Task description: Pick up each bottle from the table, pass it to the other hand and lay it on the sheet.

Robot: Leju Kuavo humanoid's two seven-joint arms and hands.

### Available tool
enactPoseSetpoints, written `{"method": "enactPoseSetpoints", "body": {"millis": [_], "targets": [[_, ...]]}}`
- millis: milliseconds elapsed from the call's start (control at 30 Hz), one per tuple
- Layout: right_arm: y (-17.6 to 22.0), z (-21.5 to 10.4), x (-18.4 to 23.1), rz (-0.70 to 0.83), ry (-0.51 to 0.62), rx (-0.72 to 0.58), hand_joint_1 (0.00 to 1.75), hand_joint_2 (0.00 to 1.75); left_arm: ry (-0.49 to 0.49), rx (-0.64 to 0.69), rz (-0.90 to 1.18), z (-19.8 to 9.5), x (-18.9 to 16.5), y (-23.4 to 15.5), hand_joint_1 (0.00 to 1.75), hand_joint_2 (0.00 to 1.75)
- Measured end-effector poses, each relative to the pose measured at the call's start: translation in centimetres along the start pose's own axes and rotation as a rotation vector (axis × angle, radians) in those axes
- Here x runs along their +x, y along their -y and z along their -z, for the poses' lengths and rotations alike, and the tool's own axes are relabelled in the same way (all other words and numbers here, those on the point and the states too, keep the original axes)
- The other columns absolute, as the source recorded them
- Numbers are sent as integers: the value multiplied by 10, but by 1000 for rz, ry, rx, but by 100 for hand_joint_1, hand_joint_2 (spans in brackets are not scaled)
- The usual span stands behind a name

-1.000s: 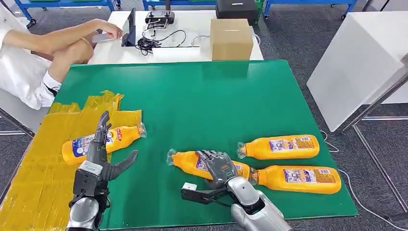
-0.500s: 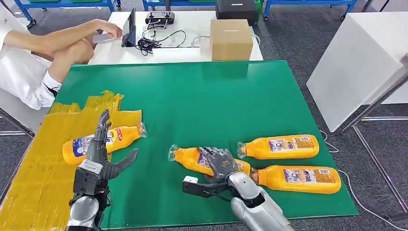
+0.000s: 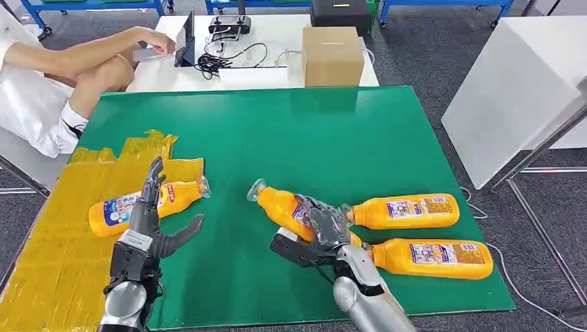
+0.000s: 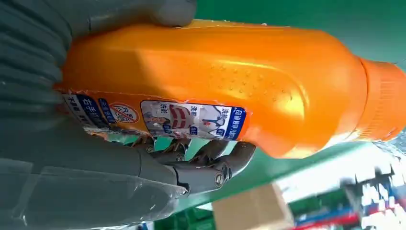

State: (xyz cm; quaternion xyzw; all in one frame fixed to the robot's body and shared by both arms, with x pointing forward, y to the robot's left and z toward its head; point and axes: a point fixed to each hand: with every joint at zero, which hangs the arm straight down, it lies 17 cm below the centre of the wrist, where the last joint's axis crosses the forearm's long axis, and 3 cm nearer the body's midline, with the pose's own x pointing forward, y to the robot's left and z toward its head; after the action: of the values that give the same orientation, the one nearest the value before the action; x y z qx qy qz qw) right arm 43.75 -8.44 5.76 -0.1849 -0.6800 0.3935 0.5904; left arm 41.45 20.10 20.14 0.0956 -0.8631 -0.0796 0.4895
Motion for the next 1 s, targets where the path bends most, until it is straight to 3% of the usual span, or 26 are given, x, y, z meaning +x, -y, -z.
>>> {"method": "enactPoseSetpoints", "body": {"millis": [167, 333, 467, 600, 1000], "targets": [[58, -5, 28, 228, 107, -236, 175, 175, 9, -22, -46, 0, 6, 11, 0, 175], [97, -16, 45, 399, 192, -384, 175, 175, 1, -92, -194, -1, 15, 35, 0, 175], [101, -19, 48, 435, 200, -397, 175, 175, -85, -172, -382, -5, 15, 57, 0, 175], [97, -18, 53, 451, 207, -387, 175, 175, -97, -234, -554, -9, 26, 70, 0, 175], [76, -15, 75, 421, 245, -341, 175, 175, -96, -343, -639, -12, 46, 100, 0, 175]]}}
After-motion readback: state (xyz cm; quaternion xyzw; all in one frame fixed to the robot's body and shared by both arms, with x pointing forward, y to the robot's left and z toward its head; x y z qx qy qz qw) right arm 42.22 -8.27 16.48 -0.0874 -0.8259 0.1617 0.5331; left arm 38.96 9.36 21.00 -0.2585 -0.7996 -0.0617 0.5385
